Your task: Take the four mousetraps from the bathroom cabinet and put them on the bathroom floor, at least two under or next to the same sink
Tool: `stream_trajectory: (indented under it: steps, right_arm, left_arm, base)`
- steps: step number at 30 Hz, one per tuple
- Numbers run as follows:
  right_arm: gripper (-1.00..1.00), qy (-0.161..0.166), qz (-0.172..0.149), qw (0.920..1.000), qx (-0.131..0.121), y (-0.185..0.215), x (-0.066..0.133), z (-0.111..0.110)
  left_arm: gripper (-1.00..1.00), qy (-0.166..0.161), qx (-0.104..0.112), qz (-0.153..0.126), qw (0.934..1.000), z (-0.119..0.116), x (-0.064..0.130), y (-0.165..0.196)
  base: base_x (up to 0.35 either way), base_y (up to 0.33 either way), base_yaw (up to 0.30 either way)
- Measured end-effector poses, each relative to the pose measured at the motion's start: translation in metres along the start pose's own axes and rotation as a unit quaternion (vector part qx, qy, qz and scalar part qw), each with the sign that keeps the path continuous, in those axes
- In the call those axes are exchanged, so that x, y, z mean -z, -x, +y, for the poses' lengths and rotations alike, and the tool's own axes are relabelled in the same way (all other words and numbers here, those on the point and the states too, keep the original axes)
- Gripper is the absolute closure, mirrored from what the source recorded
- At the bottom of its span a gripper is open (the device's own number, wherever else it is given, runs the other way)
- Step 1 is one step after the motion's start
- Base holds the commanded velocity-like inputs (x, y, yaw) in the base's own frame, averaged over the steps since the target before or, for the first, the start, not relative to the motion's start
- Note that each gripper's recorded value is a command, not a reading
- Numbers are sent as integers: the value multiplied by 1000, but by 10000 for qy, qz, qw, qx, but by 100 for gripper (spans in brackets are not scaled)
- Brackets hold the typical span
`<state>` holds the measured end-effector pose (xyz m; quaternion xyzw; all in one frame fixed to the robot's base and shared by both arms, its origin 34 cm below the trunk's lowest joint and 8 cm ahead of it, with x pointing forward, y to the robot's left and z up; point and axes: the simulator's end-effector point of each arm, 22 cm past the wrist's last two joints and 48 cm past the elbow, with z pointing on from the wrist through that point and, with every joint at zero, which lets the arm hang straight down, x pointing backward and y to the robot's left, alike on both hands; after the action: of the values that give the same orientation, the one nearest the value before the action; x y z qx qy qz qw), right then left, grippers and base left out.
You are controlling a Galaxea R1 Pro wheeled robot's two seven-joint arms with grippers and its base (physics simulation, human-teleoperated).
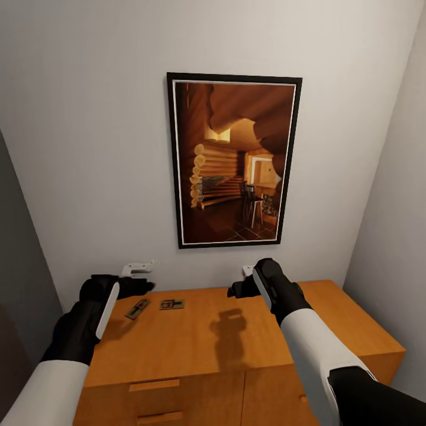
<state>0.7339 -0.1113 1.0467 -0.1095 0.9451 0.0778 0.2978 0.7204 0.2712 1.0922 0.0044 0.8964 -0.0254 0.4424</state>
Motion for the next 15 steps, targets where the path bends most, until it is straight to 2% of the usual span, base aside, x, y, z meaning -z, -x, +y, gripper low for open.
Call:
stream_trajectory:
  steps: [6,15]
  right_arm:
    - [-100,-40,4,10000,22,0,0,-2]
    - [-100,-45,-19,10000,22,1,1,-2]
  left_arm:
    - [-100,86,-13,93,9999,11,2,-4]
    - [-100,111,-15,129,9999,14,3,-6]
  base:
    - [0,0,0]
    - [0,0,0]
